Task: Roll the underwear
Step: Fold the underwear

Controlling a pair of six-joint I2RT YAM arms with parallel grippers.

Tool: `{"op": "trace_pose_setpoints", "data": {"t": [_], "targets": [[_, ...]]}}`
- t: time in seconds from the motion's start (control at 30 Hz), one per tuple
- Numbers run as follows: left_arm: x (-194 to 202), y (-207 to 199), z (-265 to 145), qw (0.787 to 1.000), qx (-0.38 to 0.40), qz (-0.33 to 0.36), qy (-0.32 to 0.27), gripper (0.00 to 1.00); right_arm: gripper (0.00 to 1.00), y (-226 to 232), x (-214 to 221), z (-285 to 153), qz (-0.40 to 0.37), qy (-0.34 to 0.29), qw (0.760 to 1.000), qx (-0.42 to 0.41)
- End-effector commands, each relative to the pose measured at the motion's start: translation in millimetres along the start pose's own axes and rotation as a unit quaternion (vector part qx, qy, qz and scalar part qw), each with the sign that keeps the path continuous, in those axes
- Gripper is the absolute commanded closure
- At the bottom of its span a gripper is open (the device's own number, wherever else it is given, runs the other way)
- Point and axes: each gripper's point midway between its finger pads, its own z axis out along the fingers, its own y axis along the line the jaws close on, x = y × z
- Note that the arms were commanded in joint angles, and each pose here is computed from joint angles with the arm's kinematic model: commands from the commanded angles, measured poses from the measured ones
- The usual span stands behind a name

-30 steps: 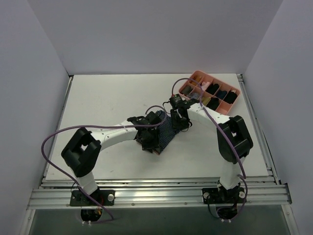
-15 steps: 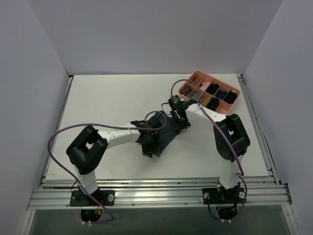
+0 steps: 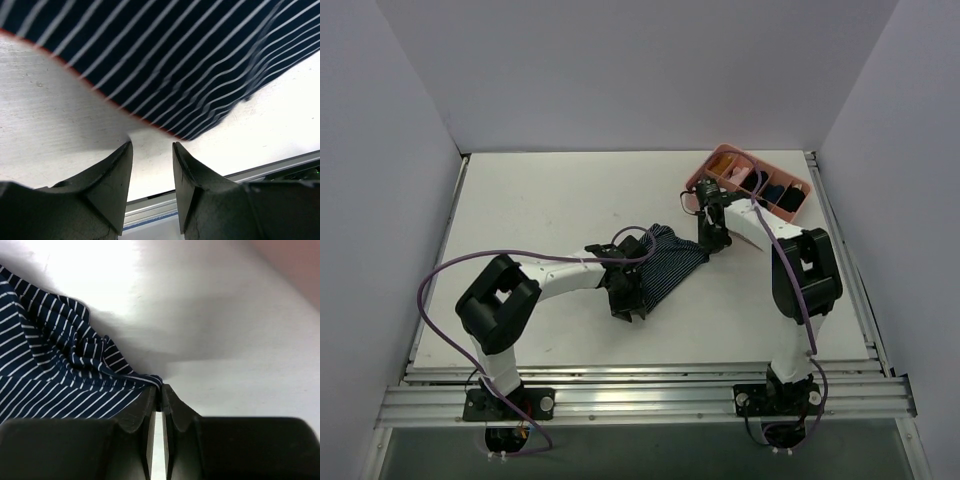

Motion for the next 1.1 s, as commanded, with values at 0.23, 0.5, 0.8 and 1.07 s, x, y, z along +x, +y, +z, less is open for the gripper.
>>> {"op": "trace_pose_setpoints", "data": {"t": [0.23,0.5,0.8,1.07], "targets": [[14.6,48.1,18.1,0.995,-0.099,0.001,0.031,0.53,0.8,-10.9,-33.2,-14.3,-0.011,-0.016,1.0,-0.006],[-35.7,-12.4,-59.7,0.998,0.008,0.003,-0.067,0.53,0.82,8.8,-33.4,-44.0,0.005,-0.026,0.998,-0.065],[-68.8,-51.9,-58.8,0.993,0.08,0.014,-0.091,0.62,0.84,50.3,15.6,-27.0,-0.001,0.005,0.995,-0.103],[-66.9,-6.9,-58.2,0.991,0.071,-0.059,-0.095,0.72,0.84,71.2,55.3,-11.9,0.01,0.019,0.994,-0.109]]}}
